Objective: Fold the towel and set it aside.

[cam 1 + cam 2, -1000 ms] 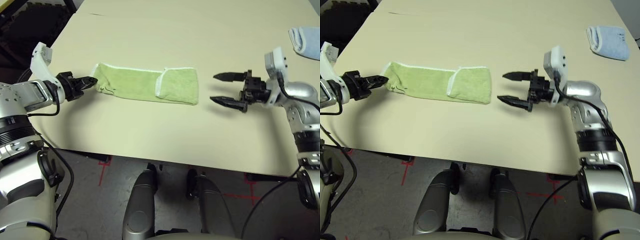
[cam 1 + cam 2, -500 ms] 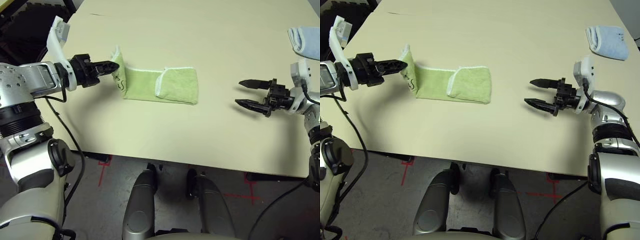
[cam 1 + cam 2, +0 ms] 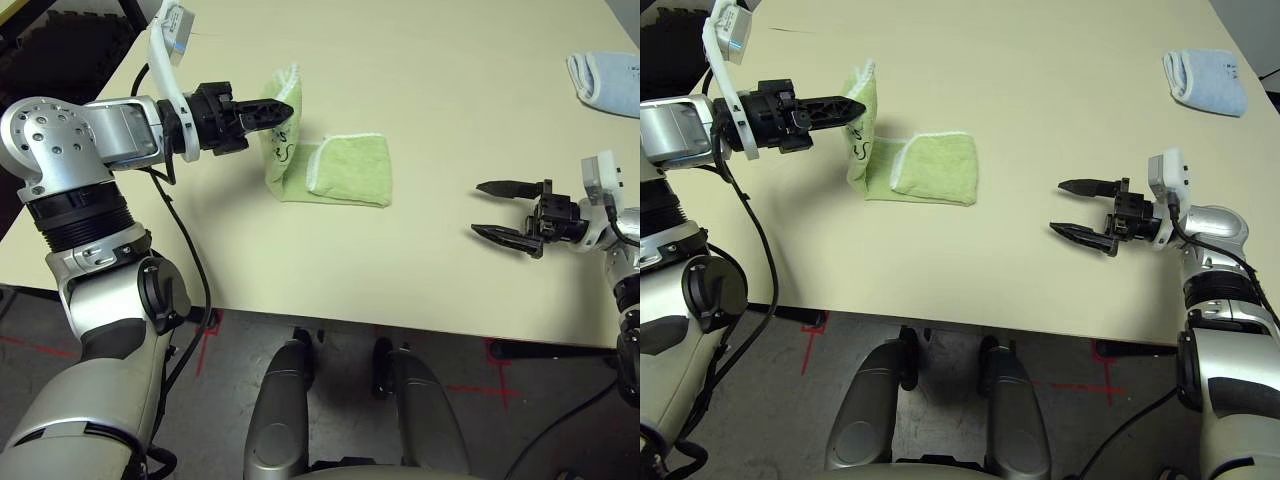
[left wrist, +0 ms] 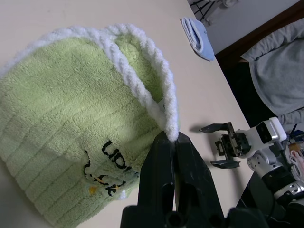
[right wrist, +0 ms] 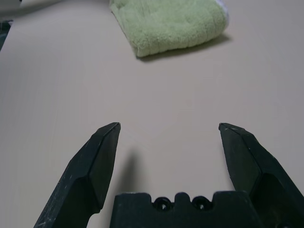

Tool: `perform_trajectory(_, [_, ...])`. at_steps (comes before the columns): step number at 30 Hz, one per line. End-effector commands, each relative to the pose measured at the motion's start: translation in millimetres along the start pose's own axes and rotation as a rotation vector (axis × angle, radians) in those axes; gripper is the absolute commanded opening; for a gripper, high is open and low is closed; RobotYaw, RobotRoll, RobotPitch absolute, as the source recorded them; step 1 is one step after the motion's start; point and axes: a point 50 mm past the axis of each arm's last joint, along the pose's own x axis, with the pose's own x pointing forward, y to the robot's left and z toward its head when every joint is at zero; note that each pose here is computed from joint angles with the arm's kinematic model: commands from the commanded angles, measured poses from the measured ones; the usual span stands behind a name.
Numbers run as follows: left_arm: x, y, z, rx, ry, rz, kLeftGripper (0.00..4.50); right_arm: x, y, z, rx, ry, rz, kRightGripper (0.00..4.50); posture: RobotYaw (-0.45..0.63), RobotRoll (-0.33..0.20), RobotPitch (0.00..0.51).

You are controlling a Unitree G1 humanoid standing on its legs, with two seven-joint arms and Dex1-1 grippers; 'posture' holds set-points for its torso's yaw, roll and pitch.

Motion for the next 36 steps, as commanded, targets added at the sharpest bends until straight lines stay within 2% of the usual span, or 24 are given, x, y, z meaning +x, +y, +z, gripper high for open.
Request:
perform_trajectory(1, [8.9,-10.1,-0.4,0.023,0.027,-0.031,0.02,-3.6,5.0,-8.2,0.009,0.021,-0.004,4.5,0.09,0.0,0.263])
perform_trajectory(12, [35.5,-26.6,-11.2,0.038,0.099,-0.117,0.02,4.1,6.8,-7.9,-0.016,0.006,0.017,4.5,0.08,0.0,0.263])
perform_trajectory(21, [43.0,-18.1,-33.4,0.08,0.241,-0.063,0.02,24.6,0.6,0.3,-0.031,-0.019,0.046,4.5,0.07,0.0,0.263])
perform_trajectory(36, [70.0,-36.3,-31.4,0.11,0.243,-0.152,0.02,30.9,3.4,-2.4,-0.037,-0.021,0.053,4.5,0.07,0.0,0.263])
